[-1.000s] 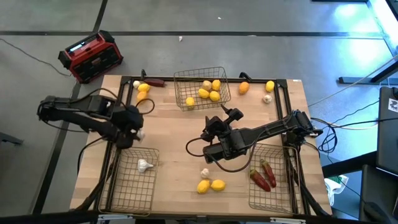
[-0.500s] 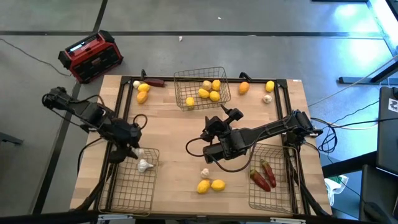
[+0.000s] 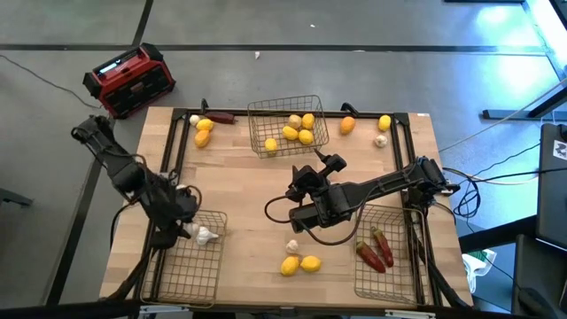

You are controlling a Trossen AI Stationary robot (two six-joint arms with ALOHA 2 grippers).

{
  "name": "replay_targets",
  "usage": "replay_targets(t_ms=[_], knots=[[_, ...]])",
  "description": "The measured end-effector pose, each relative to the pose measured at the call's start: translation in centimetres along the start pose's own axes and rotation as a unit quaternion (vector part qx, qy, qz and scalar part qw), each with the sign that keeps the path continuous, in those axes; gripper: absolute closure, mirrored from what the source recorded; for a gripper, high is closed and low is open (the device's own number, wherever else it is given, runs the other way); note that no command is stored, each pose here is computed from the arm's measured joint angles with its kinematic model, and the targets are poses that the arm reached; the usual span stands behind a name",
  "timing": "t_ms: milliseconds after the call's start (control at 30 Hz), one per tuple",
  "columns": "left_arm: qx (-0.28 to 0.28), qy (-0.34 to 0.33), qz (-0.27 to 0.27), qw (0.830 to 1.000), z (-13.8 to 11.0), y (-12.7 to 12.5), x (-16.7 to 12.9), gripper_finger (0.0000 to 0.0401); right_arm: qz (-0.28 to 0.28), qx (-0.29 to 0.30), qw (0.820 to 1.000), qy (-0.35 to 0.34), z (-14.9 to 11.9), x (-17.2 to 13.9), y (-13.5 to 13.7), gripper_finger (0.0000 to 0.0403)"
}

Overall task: Sort produce into baskets
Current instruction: Put the garlic into the bottom left wire basket

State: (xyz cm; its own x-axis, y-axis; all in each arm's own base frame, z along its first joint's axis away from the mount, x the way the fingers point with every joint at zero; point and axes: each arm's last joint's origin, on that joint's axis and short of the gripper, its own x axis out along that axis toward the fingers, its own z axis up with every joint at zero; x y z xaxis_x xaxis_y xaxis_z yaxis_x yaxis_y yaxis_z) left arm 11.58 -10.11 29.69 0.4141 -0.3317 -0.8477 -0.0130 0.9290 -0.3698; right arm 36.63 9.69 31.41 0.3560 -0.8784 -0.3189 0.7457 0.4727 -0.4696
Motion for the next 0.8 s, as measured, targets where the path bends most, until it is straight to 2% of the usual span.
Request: replay_targets(t_ms=[100,333,633,800], knots=[[0.007,0.016,0.018,1.0,-0.4,-0.6,0.7,0.0237,0.0,0.0,1.0,0.0,0.0,0.0,0.0,0.0013],[0.02,0.049,0.107,0.993,-1.6,-1.2,2.3,0.0237,0.0,0.0,1.0,0.0,0.0,0.0,0.0,0.0013],[0.066,0.034,0.149,0.986,-2.6,-2.7,4.0,0.0237,0.0,0.0,1.0,0.0,0.0,0.0,0.0,0.0013],[0.052,0.041,0.169,0.983,-4.0,-2.1,5.7,0.0237,0.0,-0.001,1.0,0.0,0.0,0.0,0.0,0.0013]])
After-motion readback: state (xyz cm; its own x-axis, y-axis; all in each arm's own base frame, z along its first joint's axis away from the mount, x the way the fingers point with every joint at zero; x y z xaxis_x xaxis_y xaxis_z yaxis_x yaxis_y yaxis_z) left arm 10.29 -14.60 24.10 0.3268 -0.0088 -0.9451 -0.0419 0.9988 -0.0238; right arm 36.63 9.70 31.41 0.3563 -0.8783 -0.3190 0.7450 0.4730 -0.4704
